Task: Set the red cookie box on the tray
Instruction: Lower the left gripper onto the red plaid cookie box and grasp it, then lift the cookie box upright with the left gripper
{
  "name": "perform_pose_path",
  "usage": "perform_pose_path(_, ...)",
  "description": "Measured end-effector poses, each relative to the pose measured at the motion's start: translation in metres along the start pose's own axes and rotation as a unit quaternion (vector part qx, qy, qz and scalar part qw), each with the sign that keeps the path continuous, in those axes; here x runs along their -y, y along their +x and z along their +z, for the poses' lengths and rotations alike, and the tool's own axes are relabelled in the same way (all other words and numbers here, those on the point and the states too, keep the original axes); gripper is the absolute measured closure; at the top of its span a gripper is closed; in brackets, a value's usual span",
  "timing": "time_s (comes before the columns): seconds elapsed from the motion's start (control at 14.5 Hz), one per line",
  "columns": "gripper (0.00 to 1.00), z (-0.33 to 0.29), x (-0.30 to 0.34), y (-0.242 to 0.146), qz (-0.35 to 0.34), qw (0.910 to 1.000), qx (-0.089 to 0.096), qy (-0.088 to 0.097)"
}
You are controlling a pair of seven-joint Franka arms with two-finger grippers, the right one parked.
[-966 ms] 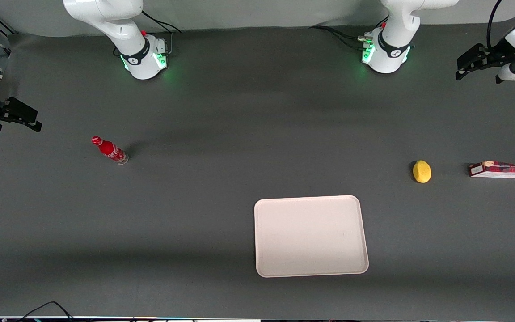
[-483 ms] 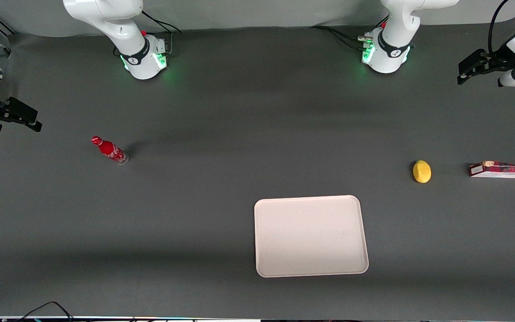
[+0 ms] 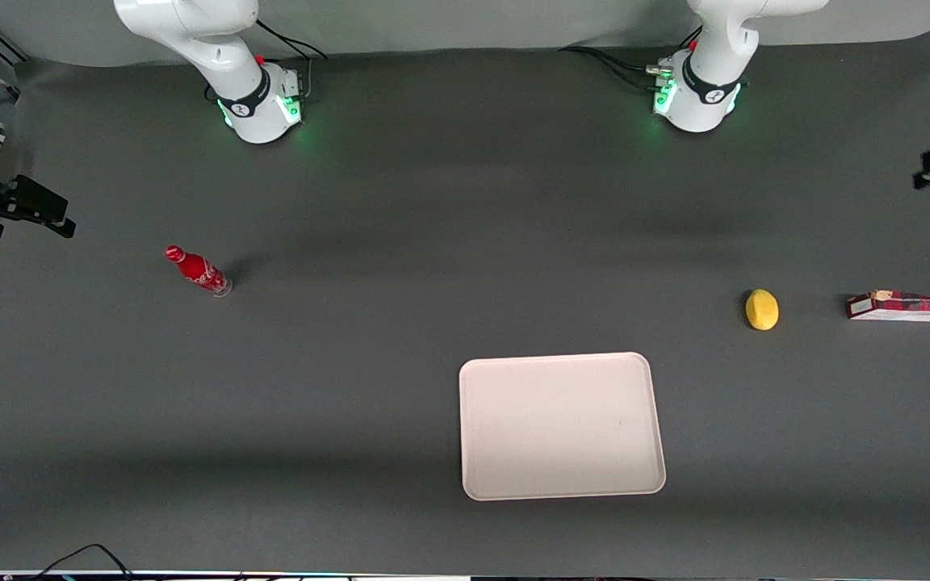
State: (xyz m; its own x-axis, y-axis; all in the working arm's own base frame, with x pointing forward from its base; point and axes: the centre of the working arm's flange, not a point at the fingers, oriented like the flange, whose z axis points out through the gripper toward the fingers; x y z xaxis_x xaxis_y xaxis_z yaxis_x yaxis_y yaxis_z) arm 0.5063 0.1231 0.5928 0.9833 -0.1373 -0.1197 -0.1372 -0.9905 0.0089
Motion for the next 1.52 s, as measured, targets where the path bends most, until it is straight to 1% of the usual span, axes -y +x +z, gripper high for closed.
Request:
perform_pose_path(0.21, 0.0, 0.037, 0.07, 0.031, 0.08, 0.9965, 0.024, 0.009)
perform_pose_path(0.34, 0.0, 0.068, 0.11, 0.04, 0.138, 0.9895, 0.04, 0.016)
perform_pose_path(0.48, 0.0, 0.102, 0.144, 0.043, 0.208, 0.9762, 0.059, 0.018)
perform_pose_path(0.55, 0.0, 0.121, 0.159, 0.046, 0.244, 0.9674, 0.065, 0.014)
perform_pose_path(0.69, 0.0, 0.163, 0.181, 0.054, 0.313, 0.9468, 0.076, 0.004)
perform_pose_path(0.9, 0.0, 0.242, 0.206, 0.065, 0.388, 0.918, 0.075, -0.035)
perform_pose_path(0.97, 0.0, 0.269, 0.215, 0.068, 0.407, 0.9092, 0.077, -0.041)
perform_pose_path(1.1, 0.0, 0.307, 0.224, 0.072, 0.437, 0.8953, 0.077, -0.042)
perform_pose_path(1.17, 0.0, 0.318, 0.226, 0.075, 0.445, 0.8913, 0.074, -0.041)
perform_pose_path(1.38, 0.0, 0.339, 0.23, 0.08, 0.462, 0.8836, 0.069, -0.035)
perform_pose_path(1.52, 0.0, 0.353, 0.232, 0.08, 0.464, 0.8826, 0.067, -0.037)
